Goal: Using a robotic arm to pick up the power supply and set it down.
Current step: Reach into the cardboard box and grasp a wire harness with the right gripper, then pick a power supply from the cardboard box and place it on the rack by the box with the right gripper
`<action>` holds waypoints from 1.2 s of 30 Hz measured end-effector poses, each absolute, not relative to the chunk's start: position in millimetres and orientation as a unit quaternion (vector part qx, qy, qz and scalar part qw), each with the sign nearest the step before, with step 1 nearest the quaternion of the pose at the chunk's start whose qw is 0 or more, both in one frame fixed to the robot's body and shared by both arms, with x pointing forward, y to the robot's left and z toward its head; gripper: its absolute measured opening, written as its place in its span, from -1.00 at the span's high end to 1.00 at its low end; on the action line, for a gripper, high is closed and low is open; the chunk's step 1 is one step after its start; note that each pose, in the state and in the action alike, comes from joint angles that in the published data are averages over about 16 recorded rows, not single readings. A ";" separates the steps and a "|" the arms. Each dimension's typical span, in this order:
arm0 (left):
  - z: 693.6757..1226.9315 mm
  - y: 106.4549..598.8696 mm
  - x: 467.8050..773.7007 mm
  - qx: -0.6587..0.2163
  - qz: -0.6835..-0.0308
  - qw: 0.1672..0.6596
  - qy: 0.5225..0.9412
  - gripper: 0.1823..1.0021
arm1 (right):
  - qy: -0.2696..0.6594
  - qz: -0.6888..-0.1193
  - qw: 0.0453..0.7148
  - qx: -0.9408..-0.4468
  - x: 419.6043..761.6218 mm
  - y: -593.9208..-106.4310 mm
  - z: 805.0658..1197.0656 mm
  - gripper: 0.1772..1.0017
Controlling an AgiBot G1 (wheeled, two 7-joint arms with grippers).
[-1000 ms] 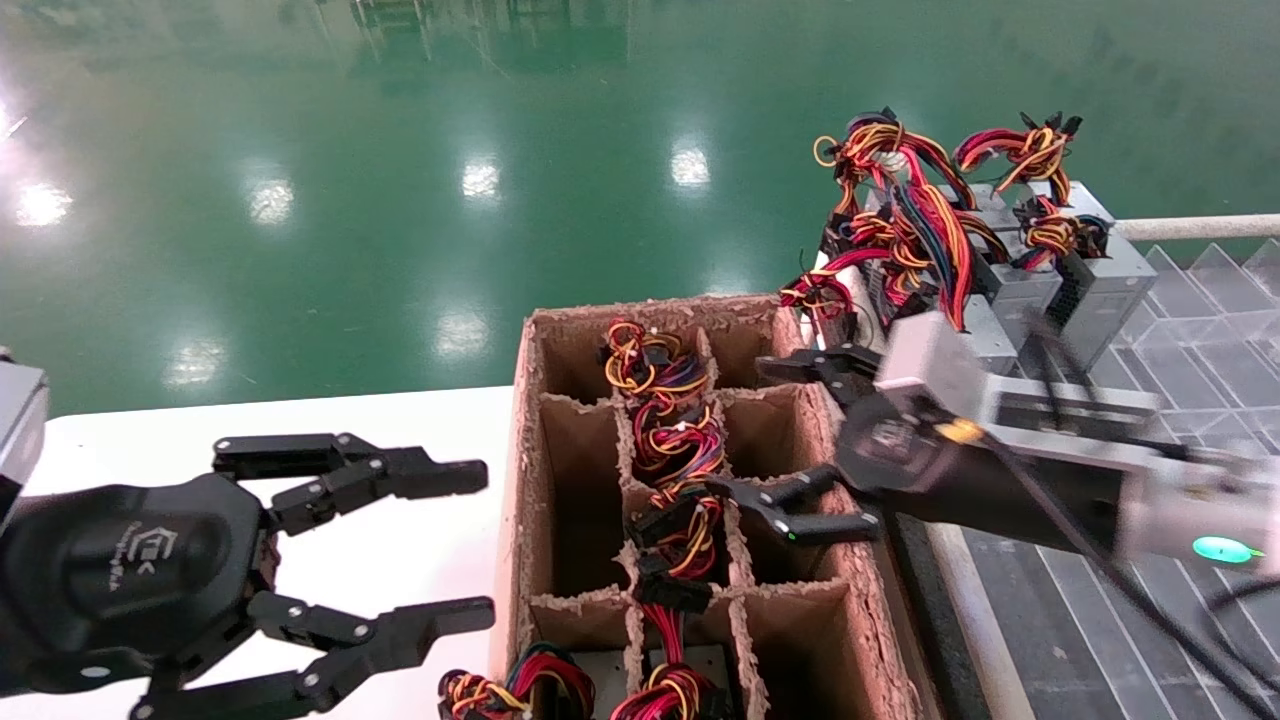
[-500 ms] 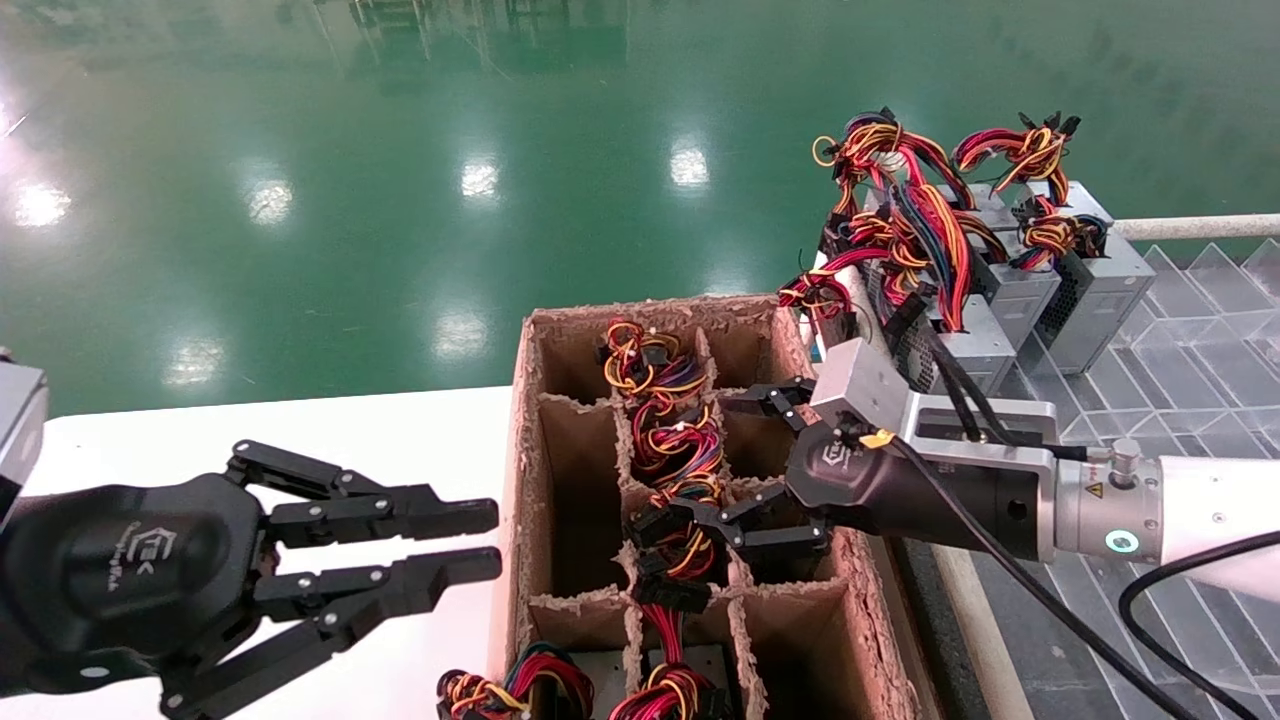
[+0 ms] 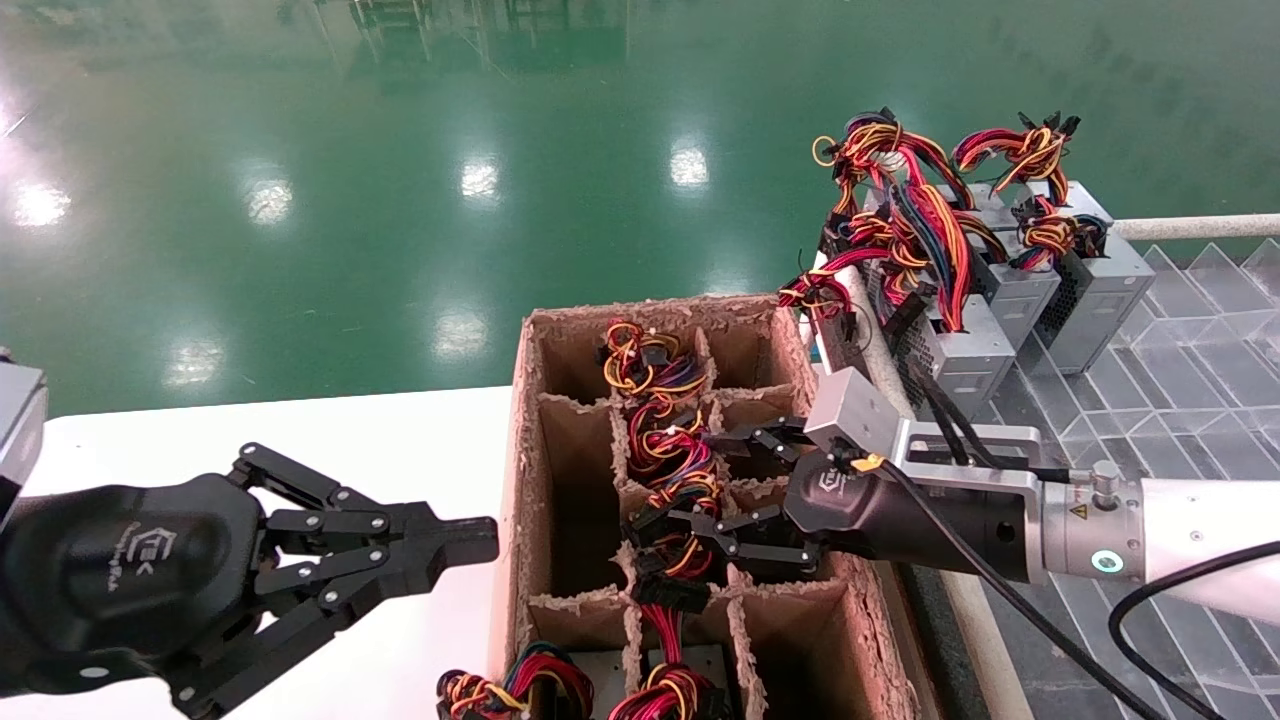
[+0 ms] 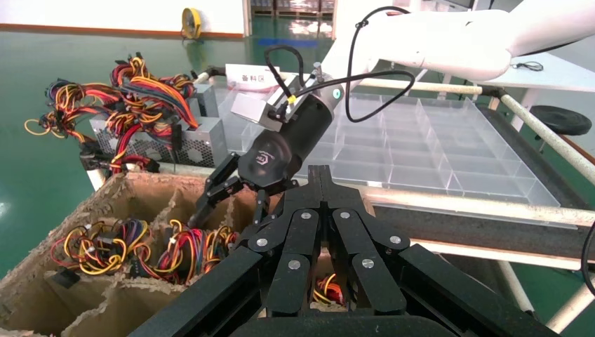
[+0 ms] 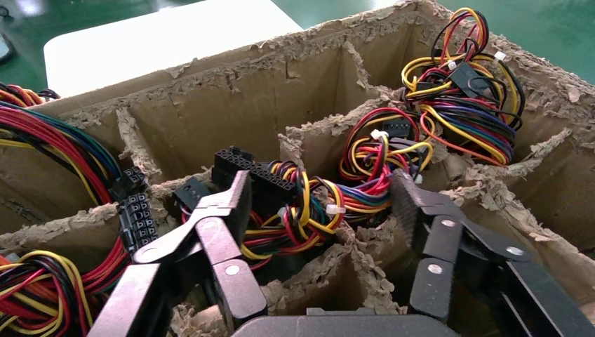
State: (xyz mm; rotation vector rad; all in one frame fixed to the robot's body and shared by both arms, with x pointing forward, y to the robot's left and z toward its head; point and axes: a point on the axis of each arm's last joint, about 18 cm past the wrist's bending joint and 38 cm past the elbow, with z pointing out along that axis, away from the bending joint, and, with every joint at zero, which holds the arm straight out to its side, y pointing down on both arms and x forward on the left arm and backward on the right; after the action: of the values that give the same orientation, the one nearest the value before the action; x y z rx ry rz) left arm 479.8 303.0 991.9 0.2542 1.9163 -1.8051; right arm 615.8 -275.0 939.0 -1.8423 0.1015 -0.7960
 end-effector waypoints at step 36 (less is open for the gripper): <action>991.9 303.0 479.8 0.093 -0.662 0.246 0.702 0.98 | -0.024 -0.362 0.494 -0.790 589.1 -274.9 961.8 0.88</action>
State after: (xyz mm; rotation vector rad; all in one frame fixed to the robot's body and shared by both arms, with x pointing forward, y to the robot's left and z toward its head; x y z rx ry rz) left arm 479.8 303.0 991.9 0.2542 1.9163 -1.8051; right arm 589.1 -274.9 961.8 -1.9150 -0.0572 -0.8782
